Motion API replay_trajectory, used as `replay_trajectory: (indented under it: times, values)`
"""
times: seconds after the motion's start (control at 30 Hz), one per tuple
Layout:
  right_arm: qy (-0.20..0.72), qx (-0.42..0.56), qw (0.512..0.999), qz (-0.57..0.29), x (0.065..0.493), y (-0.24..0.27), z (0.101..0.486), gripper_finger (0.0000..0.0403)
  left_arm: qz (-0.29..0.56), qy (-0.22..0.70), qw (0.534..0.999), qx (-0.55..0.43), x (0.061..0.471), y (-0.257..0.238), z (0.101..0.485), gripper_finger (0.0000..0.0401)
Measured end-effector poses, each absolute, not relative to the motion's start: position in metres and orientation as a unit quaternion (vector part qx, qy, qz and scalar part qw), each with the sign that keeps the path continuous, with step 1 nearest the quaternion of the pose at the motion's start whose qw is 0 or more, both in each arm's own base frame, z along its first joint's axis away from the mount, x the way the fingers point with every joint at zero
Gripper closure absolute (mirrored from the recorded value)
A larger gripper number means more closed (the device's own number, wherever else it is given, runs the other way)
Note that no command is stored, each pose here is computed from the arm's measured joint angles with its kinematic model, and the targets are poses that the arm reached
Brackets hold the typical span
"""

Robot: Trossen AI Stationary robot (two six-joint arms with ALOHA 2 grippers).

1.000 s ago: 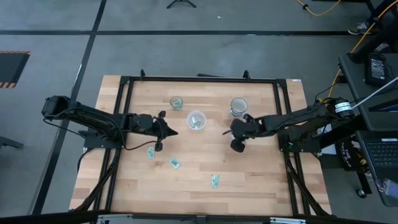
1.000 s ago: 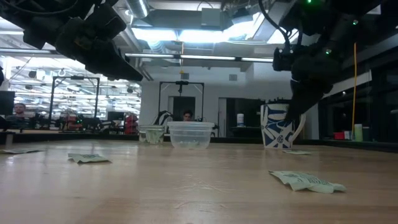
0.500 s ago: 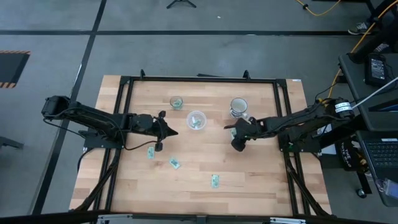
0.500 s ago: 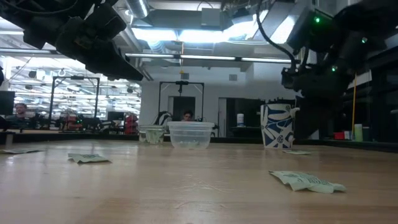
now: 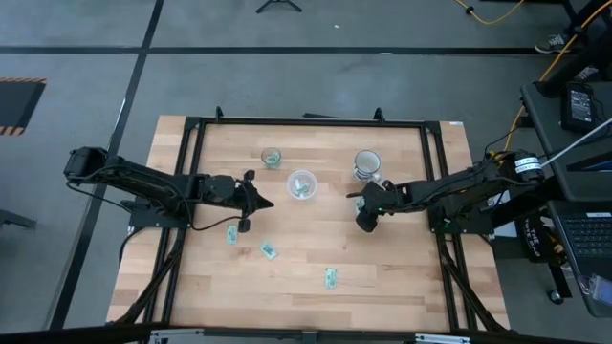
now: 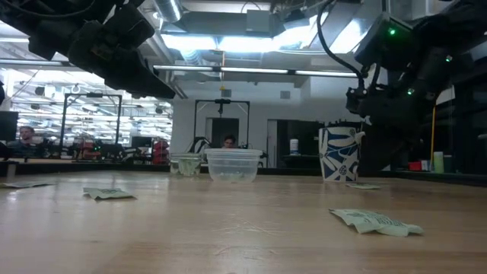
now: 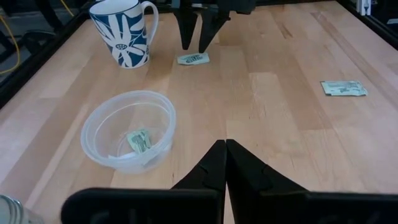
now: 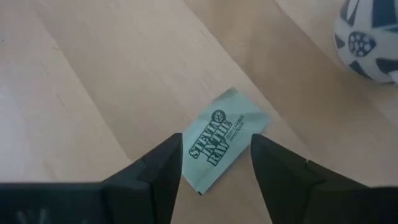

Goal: Pick and place Stevia / Truvia into bins
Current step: Put the stevia packet into the transparent container

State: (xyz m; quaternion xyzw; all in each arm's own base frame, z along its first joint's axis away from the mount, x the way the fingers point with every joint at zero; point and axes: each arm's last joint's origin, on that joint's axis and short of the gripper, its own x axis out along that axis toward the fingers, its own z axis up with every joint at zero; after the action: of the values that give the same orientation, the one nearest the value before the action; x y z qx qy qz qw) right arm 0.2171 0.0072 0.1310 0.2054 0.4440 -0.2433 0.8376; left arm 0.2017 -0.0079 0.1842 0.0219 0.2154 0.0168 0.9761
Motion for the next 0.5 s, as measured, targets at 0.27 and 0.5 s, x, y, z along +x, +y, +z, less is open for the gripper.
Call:
replay_trajectory:
  times: [0.27,0.5]
  values:
    - [0.473,0.185,0.821,-0.263,0.224,0.007,0.109,0.0210,0.017,0.216,0.976,0.022,0.202,-0.008,0.184,0.0397]
    - [0.470,0.178,0.822,-0.269,0.226,0.007,0.107,0.0222,0.017,0.216,0.976,0.022,0.202,-0.008,0.184,0.0397]
